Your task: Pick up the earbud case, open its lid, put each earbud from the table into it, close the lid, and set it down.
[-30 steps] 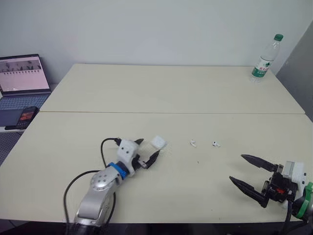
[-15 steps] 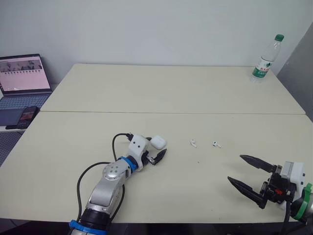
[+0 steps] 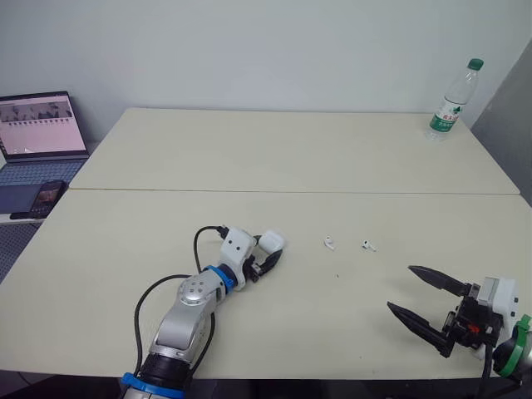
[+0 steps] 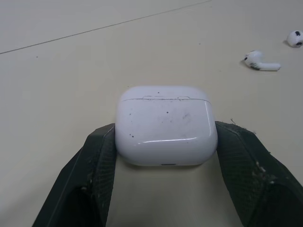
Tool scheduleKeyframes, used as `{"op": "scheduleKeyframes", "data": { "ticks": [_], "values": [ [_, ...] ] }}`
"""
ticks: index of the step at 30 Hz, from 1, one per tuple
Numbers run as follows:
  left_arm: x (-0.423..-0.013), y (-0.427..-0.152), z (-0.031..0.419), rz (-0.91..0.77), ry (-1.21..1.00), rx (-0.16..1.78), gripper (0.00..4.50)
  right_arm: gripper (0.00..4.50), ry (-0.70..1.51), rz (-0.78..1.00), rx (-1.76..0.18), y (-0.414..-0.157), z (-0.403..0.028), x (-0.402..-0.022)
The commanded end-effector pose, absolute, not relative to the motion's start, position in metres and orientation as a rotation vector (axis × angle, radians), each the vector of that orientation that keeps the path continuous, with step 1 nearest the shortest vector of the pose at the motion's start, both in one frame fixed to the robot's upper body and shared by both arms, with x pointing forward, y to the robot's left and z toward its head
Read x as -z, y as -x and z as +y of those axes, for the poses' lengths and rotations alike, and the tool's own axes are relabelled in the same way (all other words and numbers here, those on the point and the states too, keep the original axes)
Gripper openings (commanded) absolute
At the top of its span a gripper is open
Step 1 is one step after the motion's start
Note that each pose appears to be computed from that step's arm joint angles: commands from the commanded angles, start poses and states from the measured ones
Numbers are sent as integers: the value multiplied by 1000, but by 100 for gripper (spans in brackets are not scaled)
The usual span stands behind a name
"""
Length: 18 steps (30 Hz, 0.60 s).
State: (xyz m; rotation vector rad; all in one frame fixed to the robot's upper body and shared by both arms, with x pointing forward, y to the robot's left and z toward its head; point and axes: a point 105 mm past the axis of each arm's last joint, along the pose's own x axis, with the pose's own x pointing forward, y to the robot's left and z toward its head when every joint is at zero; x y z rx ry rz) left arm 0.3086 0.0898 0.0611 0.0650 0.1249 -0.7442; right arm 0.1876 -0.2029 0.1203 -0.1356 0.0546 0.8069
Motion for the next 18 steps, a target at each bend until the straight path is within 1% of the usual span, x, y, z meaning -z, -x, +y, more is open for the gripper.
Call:
{"op": "scheduleKeyframes", "data": {
  "ticks": [1, 6, 7, 9, 13, 15, 18],
  "values": [
    [-95, -300, 69, -5, 24, 847, 278, 450, 87, 51, -792, -197, -186, -132],
    [-127, -296, 41, -130, 51, 902, 278, 450, -33, 95, -670, -236, -157, -145],
    [-132, -295, 37, -154, 50, 905, 278, 450, -64, 106, -669, -240, -150, -149],
    [-141, -293, 28, -204, 13, 922, 278, 450, -136, 193, -669, -247, -141, -150],
    [-151, -292, 19, -271, -44, 956, 278, 450, -360, 202, -763, -252, -119, -180],
    [-154, -294, 18, -300, -71, 966, 278, 450, -451, 263, -814, -250, -111, -186],
    [-157, -295, 15, -325, -90, 990, 278, 450, -536, 337, -832, -251, -105, -192]
  ]
}}
